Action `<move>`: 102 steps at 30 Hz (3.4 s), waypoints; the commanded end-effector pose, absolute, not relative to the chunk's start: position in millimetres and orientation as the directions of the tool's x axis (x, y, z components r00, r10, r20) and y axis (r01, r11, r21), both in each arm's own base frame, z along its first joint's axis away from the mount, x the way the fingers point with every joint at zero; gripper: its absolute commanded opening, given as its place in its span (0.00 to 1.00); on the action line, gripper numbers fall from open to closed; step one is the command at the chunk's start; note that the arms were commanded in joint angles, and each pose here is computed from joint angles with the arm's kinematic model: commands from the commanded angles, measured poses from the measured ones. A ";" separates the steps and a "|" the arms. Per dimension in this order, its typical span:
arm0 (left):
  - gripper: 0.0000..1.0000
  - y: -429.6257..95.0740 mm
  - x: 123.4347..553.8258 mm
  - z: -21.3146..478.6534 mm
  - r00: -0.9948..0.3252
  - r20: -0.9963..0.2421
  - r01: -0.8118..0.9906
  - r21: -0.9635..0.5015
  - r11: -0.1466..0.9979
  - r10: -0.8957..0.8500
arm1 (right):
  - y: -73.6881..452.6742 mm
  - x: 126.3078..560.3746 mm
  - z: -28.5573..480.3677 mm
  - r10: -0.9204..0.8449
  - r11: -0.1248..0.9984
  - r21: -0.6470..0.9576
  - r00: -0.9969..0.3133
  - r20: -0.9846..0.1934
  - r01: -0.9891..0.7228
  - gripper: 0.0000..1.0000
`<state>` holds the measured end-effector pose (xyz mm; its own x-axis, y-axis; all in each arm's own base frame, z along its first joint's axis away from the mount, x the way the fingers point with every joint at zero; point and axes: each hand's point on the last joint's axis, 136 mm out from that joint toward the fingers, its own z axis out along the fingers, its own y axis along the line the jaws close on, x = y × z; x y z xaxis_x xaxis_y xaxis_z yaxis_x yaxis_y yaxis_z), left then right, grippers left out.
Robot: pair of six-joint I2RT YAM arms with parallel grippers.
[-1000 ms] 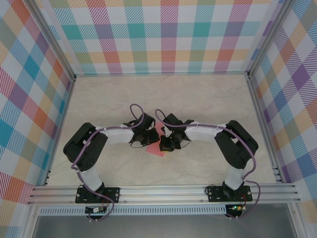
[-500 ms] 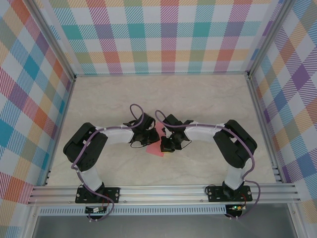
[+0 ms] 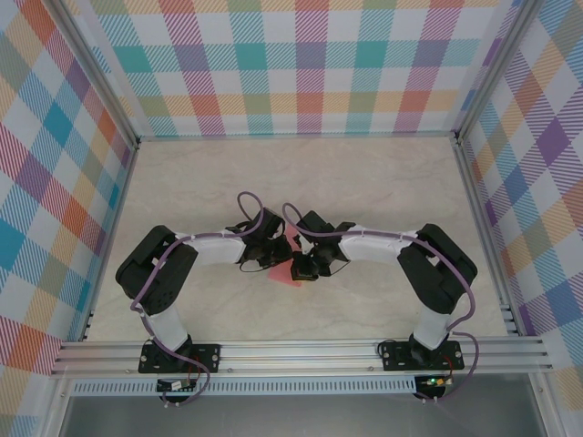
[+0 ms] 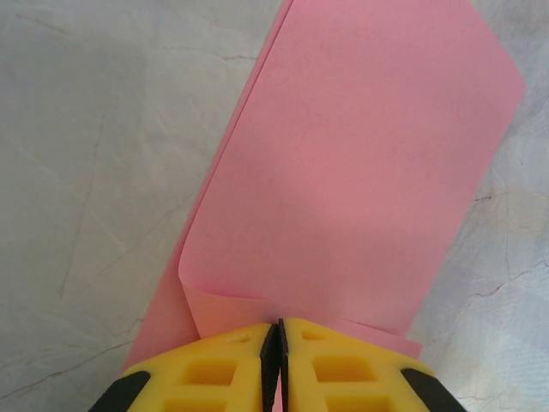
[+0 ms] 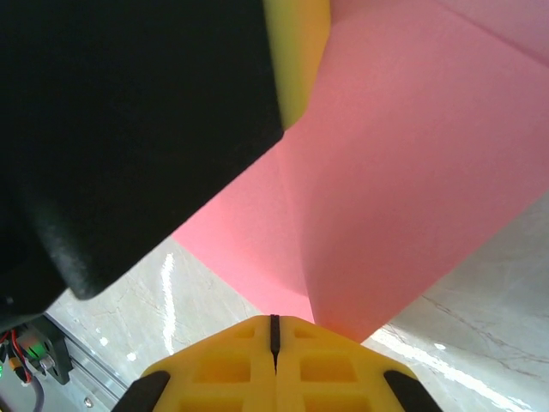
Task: Fold a paper plane with a square sheet of paper (pick it up from the middle)
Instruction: Fold the triangle a second time at the center of the table.
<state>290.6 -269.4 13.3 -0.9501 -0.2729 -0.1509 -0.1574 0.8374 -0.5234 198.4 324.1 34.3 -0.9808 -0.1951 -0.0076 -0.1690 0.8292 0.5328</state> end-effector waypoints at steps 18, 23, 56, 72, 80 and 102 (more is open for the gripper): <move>0.13 -226.7 252.4 -45.3 -0.954 -0.039 -0.269 -0.329 0.905 -0.298 | 311.2 189.1 9.4 -0.175 0.882 0.453 -0.982 0.066 -0.127 0.05; 0.13 -224.7 251.5 -46.3 -0.954 -0.040 -0.270 -0.320 0.908 -0.298 | 308.1 187.8 7.4 -0.174 0.888 0.442 -0.982 0.071 -0.125 0.05; 0.13 -228.3 253.7 -41.9 -0.954 -0.039 -0.267 -0.346 0.899 -0.298 | 306.5 191.8 44.3 -0.199 0.830 0.511 -0.975 -0.100 -0.222 0.05; 0.13 -243.3 262.0 -26.9 -0.961 -0.065 -0.216 -0.427 0.878 -0.268 | 309.6 202.3 5.4 -0.162 0.875 0.455 -0.986 -0.045 -0.165 0.04; 0.14 -267.9 276.9 23.5 -0.958 -0.191 -0.062 -0.588 0.807 -0.212 | 294.4 190.0 -11.6 -0.153 0.901 0.413 -0.988 0.013 -0.134 0.04; 0.08 -280.0 252.5 13.3 -0.973 -0.181 -0.003 -0.613 0.790 -0.144 | 293.9 188.0 -17.6 -0.139 0.905 0.411 -0.990 0.037 -0.112 0.03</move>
